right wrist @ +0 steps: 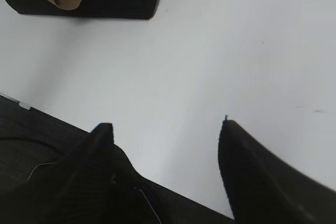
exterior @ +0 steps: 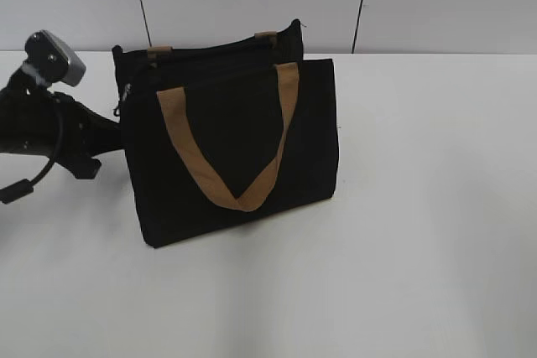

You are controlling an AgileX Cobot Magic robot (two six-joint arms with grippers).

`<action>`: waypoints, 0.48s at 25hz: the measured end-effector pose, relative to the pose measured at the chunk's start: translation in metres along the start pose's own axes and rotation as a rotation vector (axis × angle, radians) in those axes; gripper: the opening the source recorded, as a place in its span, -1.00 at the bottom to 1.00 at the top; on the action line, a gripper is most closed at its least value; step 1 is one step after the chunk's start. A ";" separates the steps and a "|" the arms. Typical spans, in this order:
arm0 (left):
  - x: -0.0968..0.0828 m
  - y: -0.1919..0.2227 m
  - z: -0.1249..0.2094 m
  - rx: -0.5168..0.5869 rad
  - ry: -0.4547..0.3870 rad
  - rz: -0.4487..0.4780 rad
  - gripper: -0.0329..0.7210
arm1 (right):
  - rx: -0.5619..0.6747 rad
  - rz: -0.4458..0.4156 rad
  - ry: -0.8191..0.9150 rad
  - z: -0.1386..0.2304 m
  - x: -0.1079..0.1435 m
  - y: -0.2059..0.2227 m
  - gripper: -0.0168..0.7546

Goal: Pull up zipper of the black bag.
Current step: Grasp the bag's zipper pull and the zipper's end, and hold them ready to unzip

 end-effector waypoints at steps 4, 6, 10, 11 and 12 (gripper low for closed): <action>0.012 -0.024 -0.023 -0.029 0.006 -0.095 -0.86 | 0.011 -0.010 0.008 -0.010 -0.002 0.003 0.27; 0.016 -0.034 -0.031 -0.041 -0.009 -0.132 -0.86 | 0.012 -0.017 0.010 -0.022 -0.004 0.004 0.27; 0.019 -0.051 -0.046 -0.075 -0.035 -0.170 -0.86 | 0.002 -0.041 -0.012 -0.052 -0.008 0.006 0.27; 0.018 -0.054 -0.049 -0.078 -0.035 -0.170 -0.86 | 0.001 -0.053 -0.018 -0.060 -0.009 0.008 0.27; 0.017 -0.057 -0.051 -0.078 -0.028 -0.169 -0.86 | 0.016 -0.075 -0.011 -0.068 -0.011 0.016 0.27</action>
Point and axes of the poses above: a point on each arm's last joint axis where the gripper is mounted, y pointing out along that axis toward the gripper, x along the wrist's bending axis when the last joint is at zero, z = x × y, the point moved 8 cm from there along y, pointing out along that axis toward the gripper, and after that the axes turned 2 degrees about y, right-handed, at the moved point
